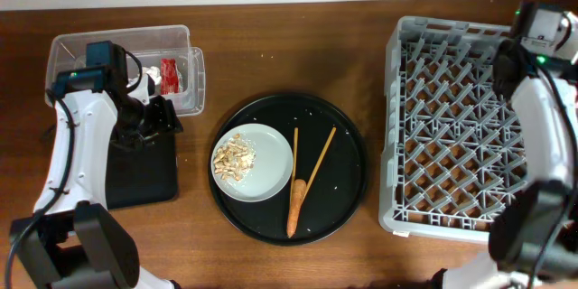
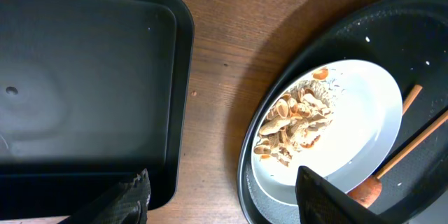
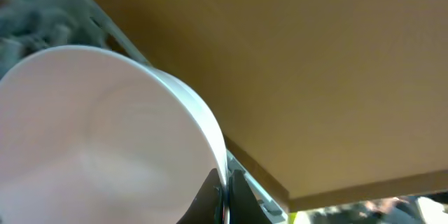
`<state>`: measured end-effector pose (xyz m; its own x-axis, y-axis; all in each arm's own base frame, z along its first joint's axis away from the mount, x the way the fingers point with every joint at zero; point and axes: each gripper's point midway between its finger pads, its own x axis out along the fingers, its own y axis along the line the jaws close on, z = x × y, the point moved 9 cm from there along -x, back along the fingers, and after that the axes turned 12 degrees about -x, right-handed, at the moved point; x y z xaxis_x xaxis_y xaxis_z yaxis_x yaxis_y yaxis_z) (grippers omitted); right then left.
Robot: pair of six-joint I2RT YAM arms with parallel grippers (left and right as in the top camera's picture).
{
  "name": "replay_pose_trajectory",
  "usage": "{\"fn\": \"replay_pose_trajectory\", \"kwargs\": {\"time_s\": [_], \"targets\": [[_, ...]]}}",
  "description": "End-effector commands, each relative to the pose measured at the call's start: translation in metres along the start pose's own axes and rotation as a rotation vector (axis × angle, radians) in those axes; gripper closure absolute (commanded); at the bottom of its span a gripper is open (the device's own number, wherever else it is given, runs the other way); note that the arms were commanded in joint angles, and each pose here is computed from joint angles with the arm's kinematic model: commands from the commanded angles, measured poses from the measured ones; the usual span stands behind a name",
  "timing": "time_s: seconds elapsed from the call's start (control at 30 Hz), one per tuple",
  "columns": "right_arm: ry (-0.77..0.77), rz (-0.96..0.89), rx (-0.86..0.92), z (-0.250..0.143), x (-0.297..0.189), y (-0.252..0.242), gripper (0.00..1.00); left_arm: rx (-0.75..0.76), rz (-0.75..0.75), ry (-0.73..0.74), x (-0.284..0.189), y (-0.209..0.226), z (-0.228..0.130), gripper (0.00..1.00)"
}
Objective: Sort waste into correct bins and load items into the dishwasher rack
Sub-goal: 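Place the bowl into the upper right of the dish rack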
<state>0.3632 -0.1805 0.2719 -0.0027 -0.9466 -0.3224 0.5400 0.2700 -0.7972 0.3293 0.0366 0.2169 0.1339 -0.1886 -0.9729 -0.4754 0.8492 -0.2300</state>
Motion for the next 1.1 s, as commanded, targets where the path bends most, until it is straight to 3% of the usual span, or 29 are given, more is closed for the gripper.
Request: {"fn": "replay_pose_trajectory", "kwargs": {"time_s": [0.0, 0.13, 0.27, 0.5, 0.67, 0.73, 0.83, 0.93, 1.0, 1.07], "targets": [[0.041, -0.097, -0.046, -0.004, 0.016, 0.020, 0.96, 0.026, -0.020, -0.021, -0.009, -0.004, -0.002, 0.34], [0.069, -0.076, -0.121, -0.012, 0.030, 0.053, 0.96, 0.027, -0.021, -0.023, -0.009, -0.004, -0.002, 0.34], [0.047, 0.114, -0.162, -0.015, 0.020, 0.077, 0.95, 0.027, -0.021, -0.023, -0.008, -0.004, -0.002, 0.34], [0.103, 0.251, -0.154, -0.032, 0.002, 0.094, 0.78, 0.026, -0.021, -0.023, -0.008, -0.004, -0.002, 0.34], [0.177, 0.336, -0.206, -0.047, -0.002, 0.097, 0.59, 0.027, -0.021, -0.022, -0.009, -0.004, -0.002, 0.34], [0.225, 0.365, -0.180, -0.054, -0.006, 0.093, 0.49, 0.029, -0.022, -0.023, -0.008, -0.005, -0.002, 0.34], [0.217, 0.463, -0.131, -0.049, -0.019, 0.077, 0.47, 0.035, -0.021, -0.021, -0.008, -0.006, -0.003, 0.34], [0.168, 0.545, -0.062, -0.041, -0.038, 0.044, 0.35, 0.035, -0.022, -0.022, -0.008, -0.006, -0.003, 0.34], [0.096, 0.688, -0.060, -0.036, -0.059, 0.022, 0.30, 0.038, -0.021, -0.021, -0.008, -0.007, -0.003, 0.34], [0.007, 1.088, -0.066, -0.038, -0.110, 0.006, 0.27, 0.038, -0.021, -0.020, -0.008, -0.007, -0.003, 0.33]]}}
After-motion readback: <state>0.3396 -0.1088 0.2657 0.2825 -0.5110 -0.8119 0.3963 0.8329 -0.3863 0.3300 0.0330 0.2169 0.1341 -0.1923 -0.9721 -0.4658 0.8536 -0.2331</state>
